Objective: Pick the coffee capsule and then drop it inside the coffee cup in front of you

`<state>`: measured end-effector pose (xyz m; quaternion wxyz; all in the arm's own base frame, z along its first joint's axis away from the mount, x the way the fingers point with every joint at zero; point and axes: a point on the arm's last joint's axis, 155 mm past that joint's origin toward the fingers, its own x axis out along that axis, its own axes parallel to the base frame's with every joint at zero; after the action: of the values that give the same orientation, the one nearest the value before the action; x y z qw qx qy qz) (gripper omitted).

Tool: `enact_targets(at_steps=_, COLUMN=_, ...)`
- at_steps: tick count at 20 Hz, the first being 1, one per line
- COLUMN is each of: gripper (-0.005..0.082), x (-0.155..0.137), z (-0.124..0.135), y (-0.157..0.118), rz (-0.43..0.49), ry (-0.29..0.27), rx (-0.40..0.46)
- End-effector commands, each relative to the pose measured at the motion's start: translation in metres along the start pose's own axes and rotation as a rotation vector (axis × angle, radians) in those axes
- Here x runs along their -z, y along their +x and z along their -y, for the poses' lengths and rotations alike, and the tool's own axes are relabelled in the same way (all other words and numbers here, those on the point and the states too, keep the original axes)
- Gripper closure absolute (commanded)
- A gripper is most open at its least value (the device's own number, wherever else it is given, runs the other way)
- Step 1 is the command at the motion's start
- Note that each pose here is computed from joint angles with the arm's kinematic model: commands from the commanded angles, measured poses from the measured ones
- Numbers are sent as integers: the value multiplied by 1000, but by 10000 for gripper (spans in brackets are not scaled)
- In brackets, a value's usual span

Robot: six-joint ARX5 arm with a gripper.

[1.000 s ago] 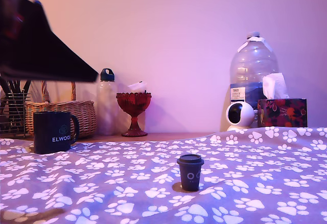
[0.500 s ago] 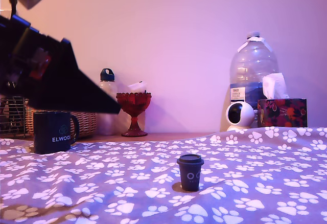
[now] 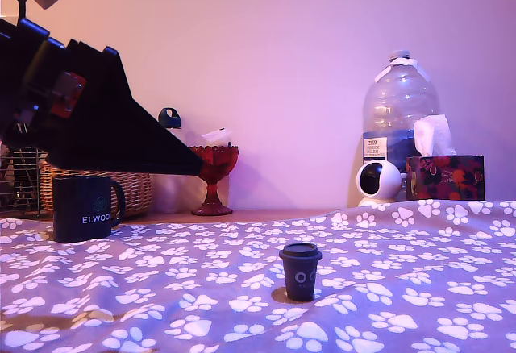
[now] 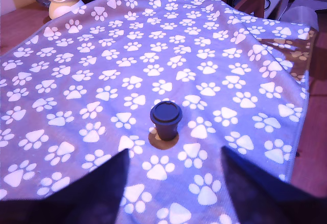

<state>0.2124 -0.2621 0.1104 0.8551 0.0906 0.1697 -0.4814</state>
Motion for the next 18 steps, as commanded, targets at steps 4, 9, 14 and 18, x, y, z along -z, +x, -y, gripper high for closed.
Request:
enact_targets(at_steps=4, gripper=223, x=10, z=3, y=-1, rz=-17, ry=5, rx=8)
enact_targets(at_steps=9, gripper=223, x=11, z=3, y=4, rz=-13, ry=6, rx=13)
enact_targets(at_steps=14, gripper=224, x=20, z=2, y=19, rz=-21, ry=4, rx=24)
enact_targets(at_steps=18, gripper=224, x=19, z=1, y=29, rz=11, ry=13, rx=35)
